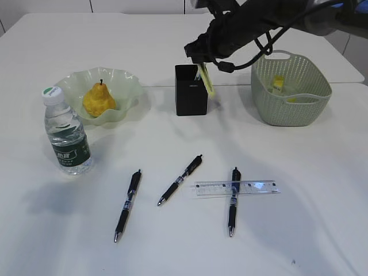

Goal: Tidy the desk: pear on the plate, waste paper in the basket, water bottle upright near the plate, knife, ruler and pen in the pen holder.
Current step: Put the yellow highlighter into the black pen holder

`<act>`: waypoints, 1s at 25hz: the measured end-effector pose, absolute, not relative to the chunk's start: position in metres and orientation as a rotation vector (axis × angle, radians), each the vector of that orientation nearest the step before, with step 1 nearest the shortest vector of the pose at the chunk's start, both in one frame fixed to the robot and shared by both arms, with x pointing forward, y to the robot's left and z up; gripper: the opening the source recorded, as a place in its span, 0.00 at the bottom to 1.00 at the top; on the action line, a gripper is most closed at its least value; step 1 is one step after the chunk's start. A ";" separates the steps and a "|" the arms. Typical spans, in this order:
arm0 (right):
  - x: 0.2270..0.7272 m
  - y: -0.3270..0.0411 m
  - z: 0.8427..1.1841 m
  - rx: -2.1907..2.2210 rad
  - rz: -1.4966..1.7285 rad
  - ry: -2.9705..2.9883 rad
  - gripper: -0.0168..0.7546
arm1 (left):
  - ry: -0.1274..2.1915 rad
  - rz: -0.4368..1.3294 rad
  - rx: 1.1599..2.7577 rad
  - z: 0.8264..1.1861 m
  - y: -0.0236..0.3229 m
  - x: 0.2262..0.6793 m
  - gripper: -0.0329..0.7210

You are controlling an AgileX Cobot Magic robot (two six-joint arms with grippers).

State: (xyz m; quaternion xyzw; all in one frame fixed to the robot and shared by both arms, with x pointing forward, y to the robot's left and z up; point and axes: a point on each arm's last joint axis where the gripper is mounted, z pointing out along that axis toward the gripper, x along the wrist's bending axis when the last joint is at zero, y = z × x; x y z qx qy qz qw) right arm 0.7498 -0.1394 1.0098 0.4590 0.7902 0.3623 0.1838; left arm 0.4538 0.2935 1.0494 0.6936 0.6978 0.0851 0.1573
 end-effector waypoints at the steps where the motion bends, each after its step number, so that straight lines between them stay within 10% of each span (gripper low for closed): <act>1: 0.751 -0.139 1.011 1.285 1.036 2.205 0.17 | 1.997 0.243 1.985 1.049 0.294 0.454 0.71; 25: 0.776 -0.128 1.001 1.269 1.269 1.860 0.17 | 1.997 0.243 1.986 1.049 0.294 0.454 0.71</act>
